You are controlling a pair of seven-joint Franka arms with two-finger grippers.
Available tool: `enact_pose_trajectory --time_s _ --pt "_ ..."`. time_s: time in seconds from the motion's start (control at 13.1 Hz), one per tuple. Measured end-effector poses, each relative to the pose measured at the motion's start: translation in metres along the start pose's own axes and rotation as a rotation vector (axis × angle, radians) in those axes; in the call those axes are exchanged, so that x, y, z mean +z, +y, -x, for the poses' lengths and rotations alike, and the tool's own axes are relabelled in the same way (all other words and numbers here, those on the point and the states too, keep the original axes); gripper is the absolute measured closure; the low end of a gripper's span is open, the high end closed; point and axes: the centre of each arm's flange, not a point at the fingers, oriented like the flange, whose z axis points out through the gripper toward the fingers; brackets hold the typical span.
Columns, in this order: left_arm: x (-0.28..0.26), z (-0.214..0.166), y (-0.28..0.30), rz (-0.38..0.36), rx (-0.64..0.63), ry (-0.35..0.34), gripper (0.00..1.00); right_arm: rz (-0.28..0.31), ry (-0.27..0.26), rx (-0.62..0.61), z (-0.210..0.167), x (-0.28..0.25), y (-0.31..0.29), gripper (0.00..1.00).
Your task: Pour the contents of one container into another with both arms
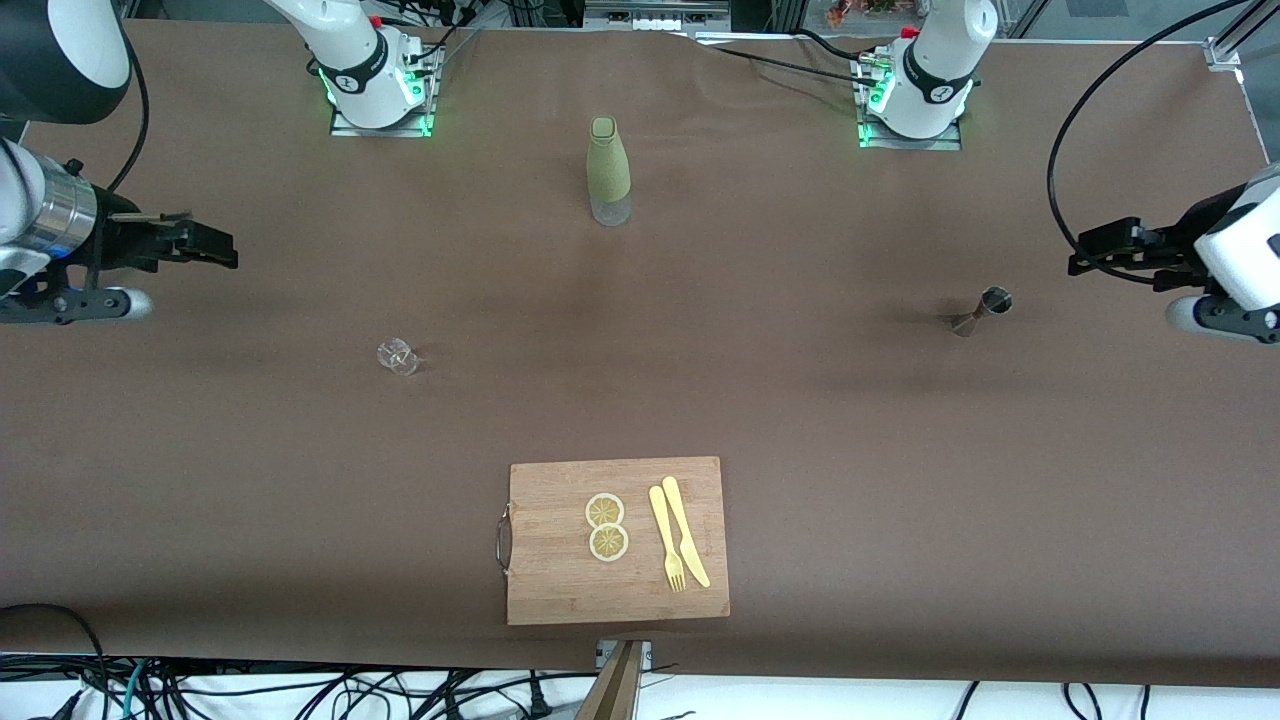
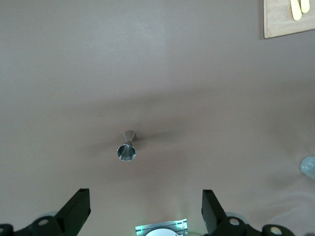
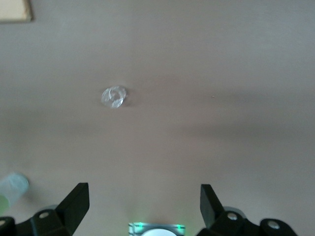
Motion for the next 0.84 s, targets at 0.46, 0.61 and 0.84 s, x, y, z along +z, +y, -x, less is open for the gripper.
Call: enact_pose_trajectory --time_s 0.46,0.61,0.84 --pt "-0.002 0.001 0.005 -0.003 -0.146 0.009 0.00 -0.017 0.142 0.092 0.009 -0.022 0.015 0.00" --pt "-0.005 0.002 0.008 -0.003 -0.146 0.019 0.00 -0.020 0.165 0.089 0.012 -0.027 0.013 0.00" --pt "-0.009 0.002 0.026 -0.009 -0.126 0.039 0.00 -0.024 0.179 0.091 0.018 -0.035 0.019 0.00"
